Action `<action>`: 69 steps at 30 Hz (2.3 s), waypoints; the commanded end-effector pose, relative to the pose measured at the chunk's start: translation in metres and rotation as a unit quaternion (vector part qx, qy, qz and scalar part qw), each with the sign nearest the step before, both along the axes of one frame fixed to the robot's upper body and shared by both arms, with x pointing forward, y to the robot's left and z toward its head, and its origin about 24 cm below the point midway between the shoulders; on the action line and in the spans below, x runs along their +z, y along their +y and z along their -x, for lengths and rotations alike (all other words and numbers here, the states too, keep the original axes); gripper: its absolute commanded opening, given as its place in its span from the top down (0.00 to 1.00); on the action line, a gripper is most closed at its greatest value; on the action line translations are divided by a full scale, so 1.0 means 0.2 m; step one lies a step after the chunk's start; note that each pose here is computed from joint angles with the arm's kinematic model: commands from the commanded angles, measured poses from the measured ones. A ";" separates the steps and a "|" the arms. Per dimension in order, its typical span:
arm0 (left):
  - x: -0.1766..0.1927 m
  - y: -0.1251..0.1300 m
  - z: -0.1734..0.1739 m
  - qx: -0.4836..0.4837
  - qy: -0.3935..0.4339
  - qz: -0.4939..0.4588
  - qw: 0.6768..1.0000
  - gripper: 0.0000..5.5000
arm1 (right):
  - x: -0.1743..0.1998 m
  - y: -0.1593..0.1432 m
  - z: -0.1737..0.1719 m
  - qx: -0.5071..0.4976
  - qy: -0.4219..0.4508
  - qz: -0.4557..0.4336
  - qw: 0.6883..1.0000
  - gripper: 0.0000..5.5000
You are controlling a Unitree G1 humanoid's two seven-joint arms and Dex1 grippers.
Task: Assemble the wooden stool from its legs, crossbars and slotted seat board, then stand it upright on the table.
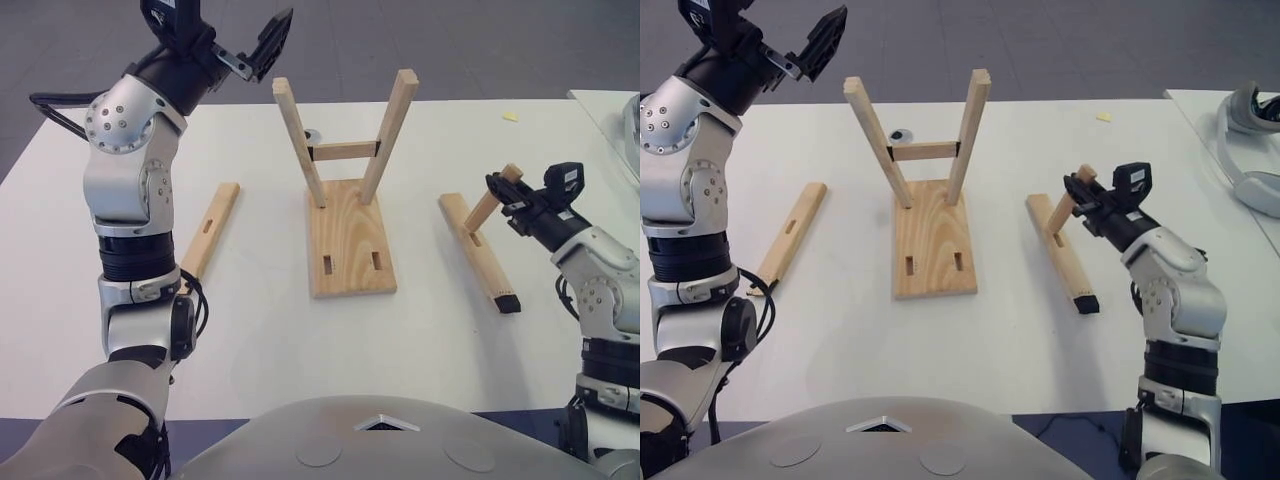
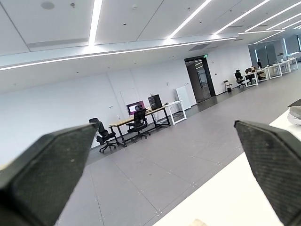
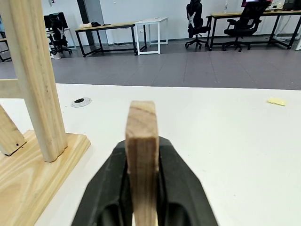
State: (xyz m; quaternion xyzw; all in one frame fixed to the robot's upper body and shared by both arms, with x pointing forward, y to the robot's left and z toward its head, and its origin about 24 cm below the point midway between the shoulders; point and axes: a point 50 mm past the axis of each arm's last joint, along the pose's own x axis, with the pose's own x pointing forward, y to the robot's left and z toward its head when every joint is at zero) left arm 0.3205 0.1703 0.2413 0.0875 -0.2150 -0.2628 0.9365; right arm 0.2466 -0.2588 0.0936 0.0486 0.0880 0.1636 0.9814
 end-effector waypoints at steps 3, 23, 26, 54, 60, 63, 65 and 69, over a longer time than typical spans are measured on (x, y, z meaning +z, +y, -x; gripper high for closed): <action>-0.01 0.01 0.01 0.019 -0.007 0.013 1.000 0.02 | 0.02 0.03 0.06 -0.020 -0.040 -0.001 0.999 0.92; 0.00 0.01 0.04 0.032 -0.015 0.022 0.999 0.02 | 0.02 -0.04 0.11 -0.070 -0.054 -0.016 0.996 0.92; 0.00 0.00 0.05 0.032 -0.016 0.023 0.999 0.02 | 0.01 -0.08 0.11 -0.091 -0.053 -0.003 0.994 0.92; -0.03 0.01 0.05 0.035 -0.007 0.014 0.999 0.02 | -0.05 -0.03 0.14 -0.076 -0.040 -0.017 0.996 0.92; -0.04 0.01 0.06 0.037 -0.005 0.015 0.999 0.02 | -0.06 -0.04 0.16 -0.074 -0.037 -0.014 0.996 0.92; -0.04 0.01 0.06 0.037 -0.004 0.015 0.999 0.02 | -0.06 -0.05 0.14 -0.075 -0.039 -0.012 0.996 0.92; -0.05 0.01 0.06 0.036 -0.003 0.016 0.999 0.02 | -0.06 -0.04 0.13 -0.070 -0.038 -0.010 0.997 0.92; -0.05 -0.01 0.06 0.032 -0.002 0.017 0.999 0.02 | -0.06 -0.05 0.12 -0.058 -0.035 -0.004 0.998 0.92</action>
